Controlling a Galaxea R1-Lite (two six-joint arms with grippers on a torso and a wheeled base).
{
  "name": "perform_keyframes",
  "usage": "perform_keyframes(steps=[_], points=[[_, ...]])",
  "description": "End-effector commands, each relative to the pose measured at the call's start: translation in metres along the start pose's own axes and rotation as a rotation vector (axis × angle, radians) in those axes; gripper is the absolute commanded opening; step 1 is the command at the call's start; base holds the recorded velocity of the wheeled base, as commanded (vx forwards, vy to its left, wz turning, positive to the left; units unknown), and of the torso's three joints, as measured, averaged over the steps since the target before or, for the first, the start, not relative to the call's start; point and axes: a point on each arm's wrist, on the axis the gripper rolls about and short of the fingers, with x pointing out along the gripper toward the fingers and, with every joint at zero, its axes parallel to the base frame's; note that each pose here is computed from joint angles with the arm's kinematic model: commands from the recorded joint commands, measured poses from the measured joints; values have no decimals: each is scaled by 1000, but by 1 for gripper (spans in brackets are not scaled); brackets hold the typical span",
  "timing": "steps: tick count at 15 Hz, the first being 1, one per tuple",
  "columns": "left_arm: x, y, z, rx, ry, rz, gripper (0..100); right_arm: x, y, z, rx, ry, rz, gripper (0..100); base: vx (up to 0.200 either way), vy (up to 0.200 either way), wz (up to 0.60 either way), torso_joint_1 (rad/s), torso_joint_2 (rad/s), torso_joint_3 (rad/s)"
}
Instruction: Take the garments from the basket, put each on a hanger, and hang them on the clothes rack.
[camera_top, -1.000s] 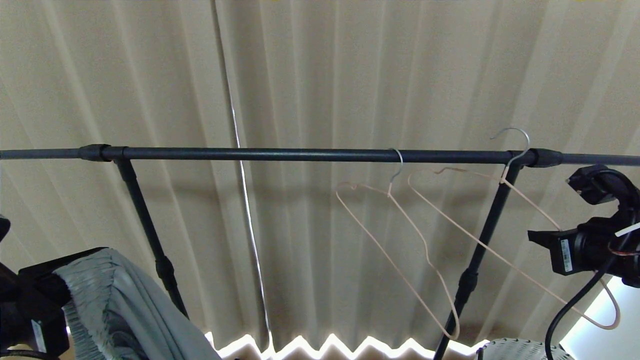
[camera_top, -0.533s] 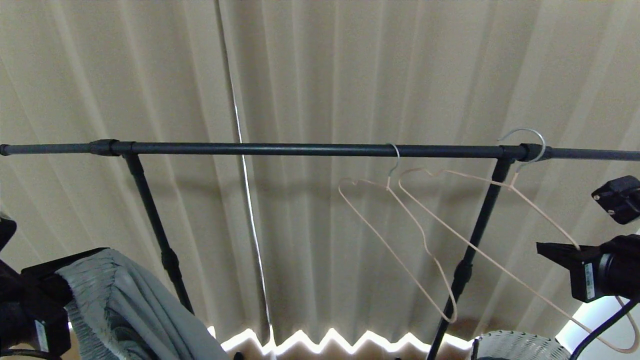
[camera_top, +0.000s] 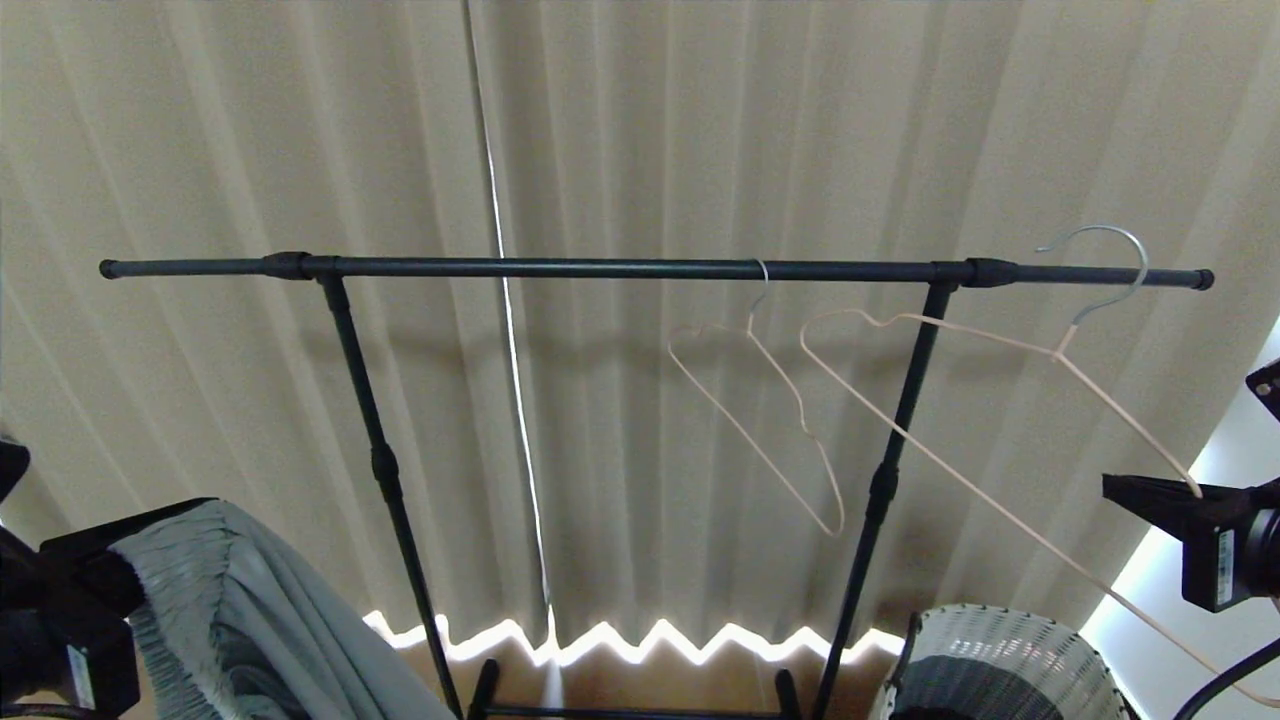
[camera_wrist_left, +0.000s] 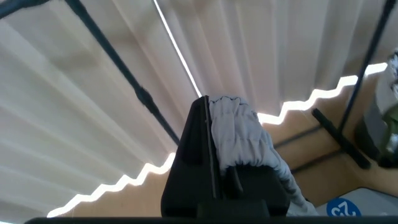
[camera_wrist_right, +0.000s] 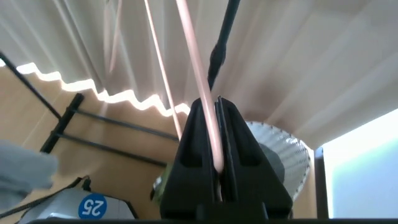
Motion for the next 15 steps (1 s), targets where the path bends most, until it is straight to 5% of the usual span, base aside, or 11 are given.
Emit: perform_keyframes(steps=[1, 7, 11, 15], points=[[0, 0, 0, 0, 2, 0, 0, -1, 0, 0, 0, -3, 0, 0, -200, 0, 0, 2, 2, -2], [0, -1, -3, 1, 10, -4, 0, -5, 0, 0, 1, -18, -7, 0, -67, 0, 0, 2, 1, 2], [5, -2, -2, 1, 22, -14, 0, -9, 1, 11, 32, -117, 11, 0, 0, 0, 0, 0, 0, 0], [28, -10, 12, 15, 37, -97, 0, -11, 31, 16, 4, -154, 196, 0, 0, 0, 0, 0, 0, 0]])
